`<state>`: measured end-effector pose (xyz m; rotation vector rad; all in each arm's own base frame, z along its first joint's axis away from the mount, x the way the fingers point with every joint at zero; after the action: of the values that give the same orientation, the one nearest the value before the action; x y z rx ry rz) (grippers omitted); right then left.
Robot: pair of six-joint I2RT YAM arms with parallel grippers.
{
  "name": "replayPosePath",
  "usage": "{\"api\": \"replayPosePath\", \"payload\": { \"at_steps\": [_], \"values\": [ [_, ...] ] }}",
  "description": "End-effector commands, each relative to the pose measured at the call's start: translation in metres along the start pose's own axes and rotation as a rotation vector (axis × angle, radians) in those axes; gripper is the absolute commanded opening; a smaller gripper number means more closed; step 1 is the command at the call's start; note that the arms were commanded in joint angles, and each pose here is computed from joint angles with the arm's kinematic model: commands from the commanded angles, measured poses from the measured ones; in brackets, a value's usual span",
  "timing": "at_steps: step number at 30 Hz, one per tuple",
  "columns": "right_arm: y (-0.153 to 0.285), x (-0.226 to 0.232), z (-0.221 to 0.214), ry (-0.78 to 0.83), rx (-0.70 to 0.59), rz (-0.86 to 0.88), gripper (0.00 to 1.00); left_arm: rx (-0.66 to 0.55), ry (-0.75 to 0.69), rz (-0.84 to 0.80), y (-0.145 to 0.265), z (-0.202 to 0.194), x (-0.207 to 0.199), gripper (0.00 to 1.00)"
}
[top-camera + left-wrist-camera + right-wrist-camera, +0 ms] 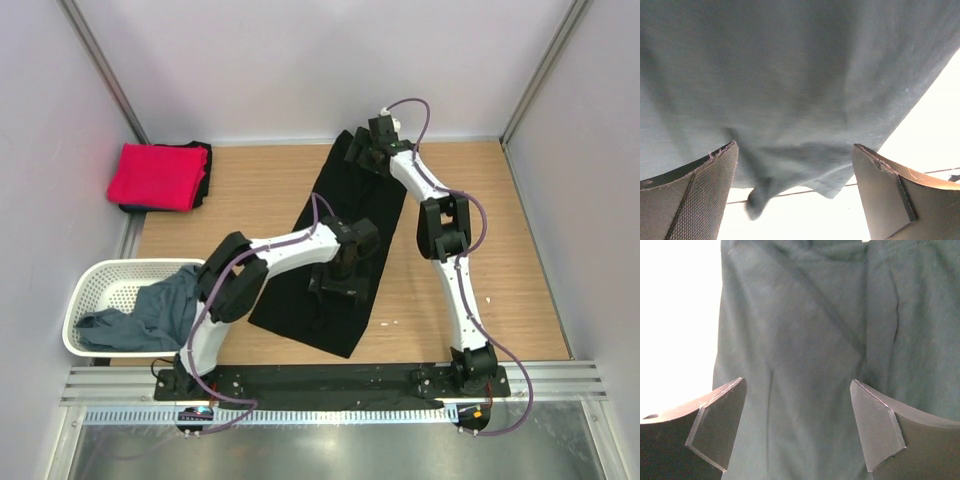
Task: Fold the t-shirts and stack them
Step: Fold the tshirt
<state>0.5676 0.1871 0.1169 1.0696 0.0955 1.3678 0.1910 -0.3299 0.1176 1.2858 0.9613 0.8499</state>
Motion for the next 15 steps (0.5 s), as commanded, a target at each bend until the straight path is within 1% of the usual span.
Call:
{"api": "replayPosePath", "payload": {
  "at_steps": [1,4,5,6,9,10,11,12,13,15],
  "values": [
    [0.094,0.055,0.049,0.042,-0.053,0.176,0.92,-0.191,-0.053,0.015,0.072,0.020,0.025,0.95],
    [0.119,0.059,0.055,0.042,-0.062,0.189,0.92,-0.289,-0.092,0.070,0.090,0.025,0.040,0.96],
    [0.121,0.058,0.054,0.043,-0.055,0.182,0.92,-0.318,-0.113,0.073,0.097,0.024,0.044,0.96],
    [0.122,0.055,0.051,0.044,-0.045,0.168,0.92,-0.304,-0.109,0.086,0.091,0.021,0.051,0.97],
    [0.111,0.036,0.031,0.051,0.014,0.075,0.92,-0.326,-0.110,0.075,0.078,0.021,0.057,0.96],
    [0.103,0.025,0.024,0.056,0.018,0.011,0.92,-0.298,-0.117,0.088,0.065,0.014,0.062,0.96],
    [0.097,0.019,0.015,0.061,0.037,-0.020,0.92,-0.326,-0.122,0.066,0.057,0.018,0.060,0.96],
    [0.093,0.013,0.007,0.065,0.053,-0.045,0.92,-0.328,-0.137,0.054,0.051,0.017,0.060,0.96],
    [0.086,0.001,-0.006,0.067,0.080,-0.091,0.92,-0.302,-0.144,0.054,0.037,0.010,0.064,0.96],
    [0.080,-0.007,-0.020,0.074,0.099,-0.118,0.92,-0.330,-0.160,0.016,0.026,0.013,0.061,0.96]
  ]
}}
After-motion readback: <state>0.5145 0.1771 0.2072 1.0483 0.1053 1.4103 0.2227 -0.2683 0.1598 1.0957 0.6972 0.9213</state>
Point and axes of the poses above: each gripper's point midway between its finger pads, its own y axis back along the fingers, its own x axis along the line the jaws close on, z = x × y, the point moved 9 cm from there along y, back along the fingers, and after that the axes turned 11 degrees about -y, right-handed, at the moved point
